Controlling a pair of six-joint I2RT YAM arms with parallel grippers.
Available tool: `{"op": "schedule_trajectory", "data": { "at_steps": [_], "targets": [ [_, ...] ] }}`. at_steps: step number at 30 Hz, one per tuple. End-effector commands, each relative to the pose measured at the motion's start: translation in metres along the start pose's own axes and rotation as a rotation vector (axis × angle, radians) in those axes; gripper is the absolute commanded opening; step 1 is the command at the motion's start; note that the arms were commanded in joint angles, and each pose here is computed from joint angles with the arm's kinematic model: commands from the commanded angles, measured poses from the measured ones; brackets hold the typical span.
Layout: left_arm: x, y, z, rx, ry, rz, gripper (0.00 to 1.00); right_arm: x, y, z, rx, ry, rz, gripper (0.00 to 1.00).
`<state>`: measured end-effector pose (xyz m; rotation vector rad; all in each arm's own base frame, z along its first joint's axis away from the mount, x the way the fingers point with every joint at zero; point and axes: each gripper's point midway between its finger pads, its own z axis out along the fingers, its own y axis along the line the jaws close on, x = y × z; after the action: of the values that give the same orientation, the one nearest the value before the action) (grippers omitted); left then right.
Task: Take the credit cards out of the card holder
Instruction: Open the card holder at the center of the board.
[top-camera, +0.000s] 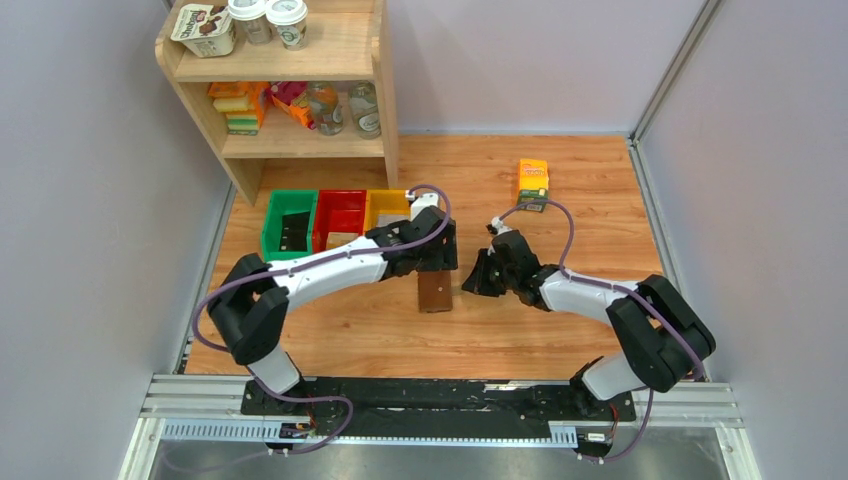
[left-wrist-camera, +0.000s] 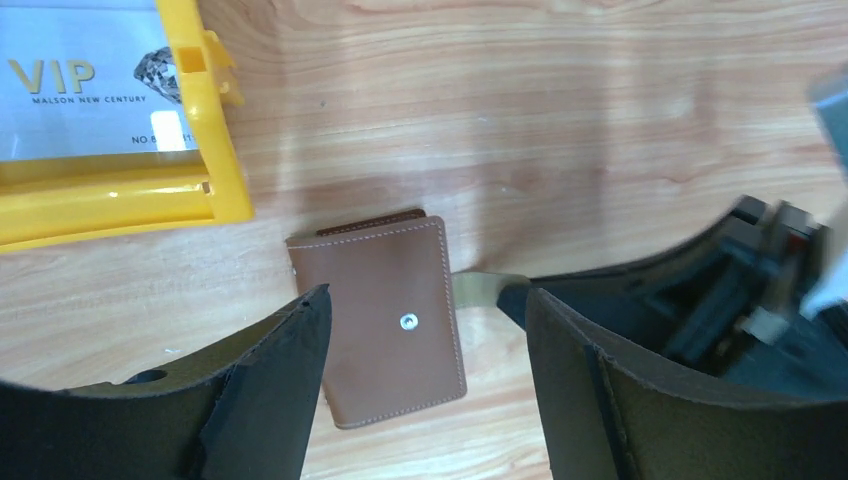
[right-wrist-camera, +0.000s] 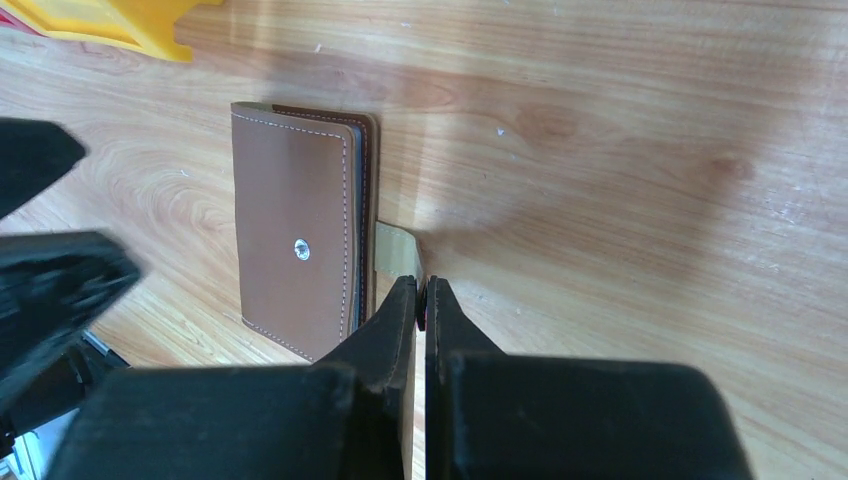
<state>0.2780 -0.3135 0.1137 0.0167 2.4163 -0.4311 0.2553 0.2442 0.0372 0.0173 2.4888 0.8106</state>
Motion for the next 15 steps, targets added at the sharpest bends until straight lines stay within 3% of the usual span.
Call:
{"op": "schedule_trajectory", "data": {
  "at_steps": [1, 15],
  "targets": [
    [0.008, 0.008, 0.016, -0.103, 0.061, 0.057, 0.78, -0.016, 0.011, -0.005, -0.044, -0.073, -0.002, 0.00],
    [0.038, 0.015, 0.062, -0.216, 0.187, 0.124, 0.79, -0.016, 0.009, -0.007, -0.041, -0.091, 0.001, 0.00]
  ]
}}
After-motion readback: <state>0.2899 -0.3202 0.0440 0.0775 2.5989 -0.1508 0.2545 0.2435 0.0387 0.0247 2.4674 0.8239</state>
